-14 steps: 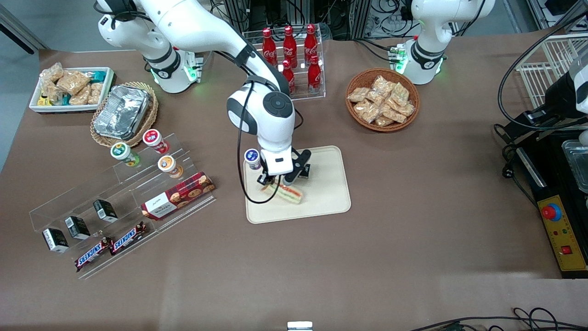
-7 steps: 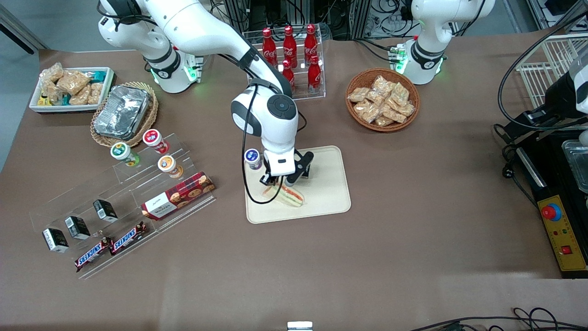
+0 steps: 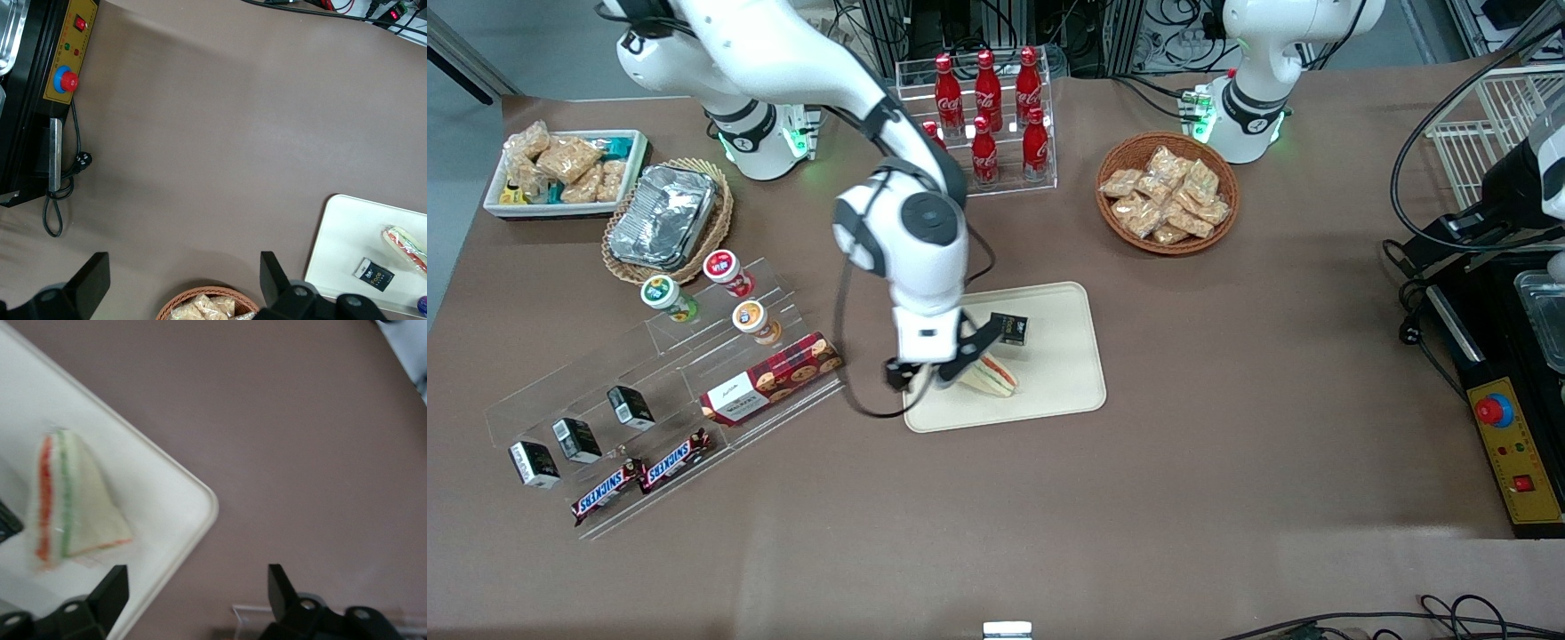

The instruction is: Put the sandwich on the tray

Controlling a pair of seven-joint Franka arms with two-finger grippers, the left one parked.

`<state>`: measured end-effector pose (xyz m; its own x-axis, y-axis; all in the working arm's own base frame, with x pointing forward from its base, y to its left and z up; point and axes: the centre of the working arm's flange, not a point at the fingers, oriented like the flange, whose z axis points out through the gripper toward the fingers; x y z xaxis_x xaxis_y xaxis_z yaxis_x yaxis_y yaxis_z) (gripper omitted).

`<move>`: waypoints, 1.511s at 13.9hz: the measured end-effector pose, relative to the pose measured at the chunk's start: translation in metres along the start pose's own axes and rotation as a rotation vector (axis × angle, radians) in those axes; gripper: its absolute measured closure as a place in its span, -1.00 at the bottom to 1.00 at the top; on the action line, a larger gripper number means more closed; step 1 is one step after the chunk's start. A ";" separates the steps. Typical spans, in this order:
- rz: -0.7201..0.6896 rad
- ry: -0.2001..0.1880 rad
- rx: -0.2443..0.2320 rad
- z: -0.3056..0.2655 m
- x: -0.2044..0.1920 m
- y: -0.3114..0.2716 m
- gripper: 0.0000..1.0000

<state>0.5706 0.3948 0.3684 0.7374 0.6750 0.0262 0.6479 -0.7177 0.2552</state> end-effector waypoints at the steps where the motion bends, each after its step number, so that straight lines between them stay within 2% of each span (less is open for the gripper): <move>1: 0.056 -0.019 0.014 -0.010 -0.008 0.027 -1.00; 6: 0.366 -0.114 0.088 -0.066 -0.070 0.147 -1.00; 8: 0.463 -0.129 0.132 -0.080 -0.096 0.187 -1.00; 11: 0.566 -0.150 0.165 -0.091 -0.131 0.234 -1.00; 15: 0.707 -0.195 0.238 -0.092 -0.185 0.296 -1.00; 18: 0.785 -0.207 0.266 -0.096 -0.225 0.334 -1.00; 21: 0.822 -0.199 0.289 -0.098 -0.245 0.352 -1.00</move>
<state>0.5996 -0.0066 0.5472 0.9921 -0.0950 -0.0818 -0.0973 -0.9950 -0.0245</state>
